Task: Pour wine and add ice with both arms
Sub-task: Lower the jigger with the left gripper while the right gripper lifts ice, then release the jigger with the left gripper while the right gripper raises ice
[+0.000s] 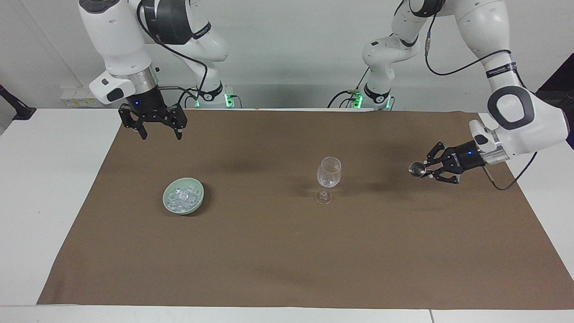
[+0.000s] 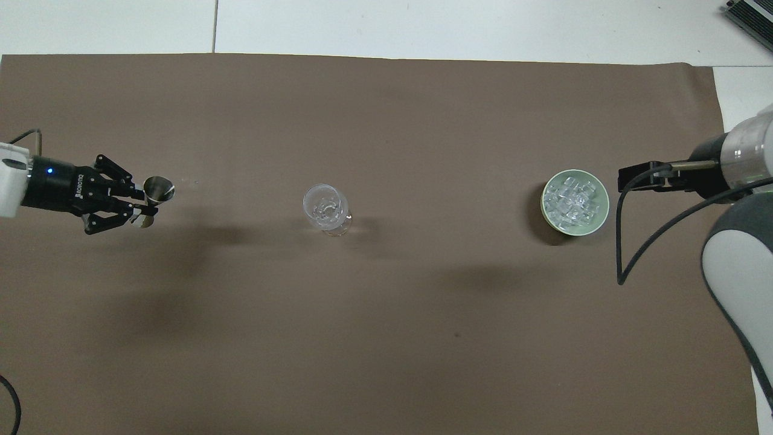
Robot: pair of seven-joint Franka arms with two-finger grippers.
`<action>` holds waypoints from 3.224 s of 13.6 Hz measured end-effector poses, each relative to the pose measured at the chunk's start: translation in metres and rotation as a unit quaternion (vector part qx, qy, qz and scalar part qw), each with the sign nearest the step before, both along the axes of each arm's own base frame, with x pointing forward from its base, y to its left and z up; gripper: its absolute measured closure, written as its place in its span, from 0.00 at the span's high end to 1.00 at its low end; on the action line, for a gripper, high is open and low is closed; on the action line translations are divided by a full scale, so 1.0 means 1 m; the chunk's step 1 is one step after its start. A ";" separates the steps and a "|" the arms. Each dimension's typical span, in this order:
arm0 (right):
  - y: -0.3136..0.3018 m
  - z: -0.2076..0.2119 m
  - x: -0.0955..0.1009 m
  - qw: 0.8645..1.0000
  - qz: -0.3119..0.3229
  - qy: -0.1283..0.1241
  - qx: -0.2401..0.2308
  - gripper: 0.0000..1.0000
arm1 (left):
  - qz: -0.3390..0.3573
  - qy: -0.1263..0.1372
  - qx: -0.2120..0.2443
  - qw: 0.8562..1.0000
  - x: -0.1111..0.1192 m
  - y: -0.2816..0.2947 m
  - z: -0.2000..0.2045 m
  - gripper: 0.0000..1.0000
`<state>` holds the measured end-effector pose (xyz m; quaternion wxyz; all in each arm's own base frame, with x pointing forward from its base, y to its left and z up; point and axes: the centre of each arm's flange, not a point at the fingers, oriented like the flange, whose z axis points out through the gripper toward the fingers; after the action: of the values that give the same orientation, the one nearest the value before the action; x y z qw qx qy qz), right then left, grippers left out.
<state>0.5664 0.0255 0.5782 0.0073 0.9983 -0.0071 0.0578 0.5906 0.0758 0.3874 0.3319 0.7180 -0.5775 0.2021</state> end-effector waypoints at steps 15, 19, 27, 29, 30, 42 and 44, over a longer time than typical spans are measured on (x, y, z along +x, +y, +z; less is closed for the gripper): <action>-0.013 -0.184 0.030 0.998 -0.003 -0.067 -0.021 1.00 | 0.002 -0.075 -0.348 0.934 -0.045 0.080 -0.171 0.24; -0.009 -0.212 0.020 0.997 -0.003 -0.078 -0.022 1.00 | 0.001 -0.074 -0.354 0.932 -0.045 0.078 -0.171 0.24; -0.006 -0.232 0.009 0.996 -0.005 -0.082 -0.031 0.88 | 0.006 -0.065 -0.357 0.932 -0.049 0.080 -0.183 0.24; -0.004 -0.234 0.007 0.996 -0.003 -0.083 -0.033 0.87 | 0.007 -0.064 -0.358 0.932 -0.049 0.080 -0.185 0.24; -0.004 -0.235 0.007 0.996 -0.002 -0.082 -0.033 0.87 | 0.007 -0.064 -0.357 0.932 -0.049 0.080 -0.185 0.24; -0.002 -0.250 0.000 0.996 0.015 -0.080 -0.046 0.56 | 0.007 -0.061 -0.355 0.933 -0.050 0.081 -0.189 0.28; -0.002 -0.250 0.000 0.996 0.015 -0.080 -0.046 0.34 | 0.008 -0.059 -0.356 0.933 -0.050 0.081 -0.192 0.30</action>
<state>0.5660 0.0233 0.3278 0.0513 0.9890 0.0098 0.1381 0.5406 0.1572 0.1954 0.5293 0.5440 -0.4809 0.4389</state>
